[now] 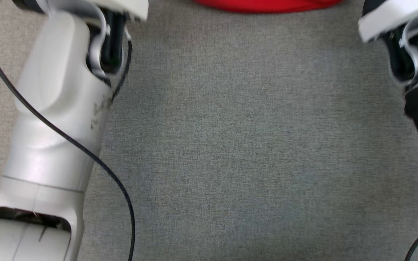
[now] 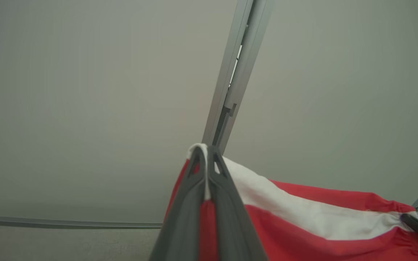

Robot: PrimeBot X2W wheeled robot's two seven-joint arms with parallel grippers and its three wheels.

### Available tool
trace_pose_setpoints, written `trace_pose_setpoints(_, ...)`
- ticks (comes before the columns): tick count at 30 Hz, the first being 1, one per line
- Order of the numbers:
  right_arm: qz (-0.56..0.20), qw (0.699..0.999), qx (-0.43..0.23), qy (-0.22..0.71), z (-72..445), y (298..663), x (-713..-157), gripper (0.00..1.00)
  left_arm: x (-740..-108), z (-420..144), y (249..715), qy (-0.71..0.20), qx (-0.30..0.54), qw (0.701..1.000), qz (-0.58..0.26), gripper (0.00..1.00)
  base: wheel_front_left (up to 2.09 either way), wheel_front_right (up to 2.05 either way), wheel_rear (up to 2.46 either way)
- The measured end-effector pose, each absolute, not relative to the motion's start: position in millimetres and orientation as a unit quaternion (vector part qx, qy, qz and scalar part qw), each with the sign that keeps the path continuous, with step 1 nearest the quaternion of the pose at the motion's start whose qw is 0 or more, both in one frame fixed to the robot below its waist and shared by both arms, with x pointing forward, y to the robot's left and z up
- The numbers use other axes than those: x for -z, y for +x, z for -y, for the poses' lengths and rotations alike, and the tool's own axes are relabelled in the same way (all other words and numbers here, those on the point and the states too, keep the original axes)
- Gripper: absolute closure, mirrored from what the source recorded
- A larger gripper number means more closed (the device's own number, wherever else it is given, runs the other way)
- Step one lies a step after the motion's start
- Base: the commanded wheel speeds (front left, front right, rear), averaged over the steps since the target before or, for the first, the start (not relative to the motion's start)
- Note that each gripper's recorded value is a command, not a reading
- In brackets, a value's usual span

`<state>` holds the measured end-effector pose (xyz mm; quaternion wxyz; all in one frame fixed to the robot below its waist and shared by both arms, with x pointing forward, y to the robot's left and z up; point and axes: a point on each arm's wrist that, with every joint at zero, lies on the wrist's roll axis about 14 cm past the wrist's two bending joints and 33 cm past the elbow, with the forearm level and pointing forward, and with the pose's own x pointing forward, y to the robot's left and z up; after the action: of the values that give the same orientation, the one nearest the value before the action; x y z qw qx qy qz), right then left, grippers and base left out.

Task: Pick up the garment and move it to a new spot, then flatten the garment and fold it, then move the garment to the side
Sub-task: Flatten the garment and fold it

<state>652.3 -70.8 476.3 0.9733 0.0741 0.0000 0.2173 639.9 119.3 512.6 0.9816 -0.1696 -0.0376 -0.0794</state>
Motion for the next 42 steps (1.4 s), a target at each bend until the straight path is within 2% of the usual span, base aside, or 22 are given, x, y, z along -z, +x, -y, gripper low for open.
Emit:
trace_pose_setpoints(14, -0.109, 0.957, -0.247, 0.109, 72, 550, -441, 1.0, -461, -123, 559, -0.145, 0.077, 0.985, -0.059, 1.0, 0.0, 0.0, 0.0)
trace_pose_setpoints(21, -0.151, 0.948, -0.265, 0.094, 71, 506, -434, 1.0, -448, -129, 520, -0.126, 0.08, 0.985, -0.09, 1.0, 0.0, 0.0, 0.0)
trace_pose_setpoints(28, -0.183, 0.94, -0.28, 0.063, 73, 472, -423, 1.0, -431, -125, 482, -0.089, 0.108, 0.982, -0.128, 1.0, 0.0, 0.0, 0.0)
trace_pose_setpoints(42, -0.253, 0.916, -0.309, 0.033, 69, 427, -406, 1.0, -393, -141, 419, -0.009, 0.14, 0.966, -0.218, 1.0, 0.0, 0.0, 0.0)
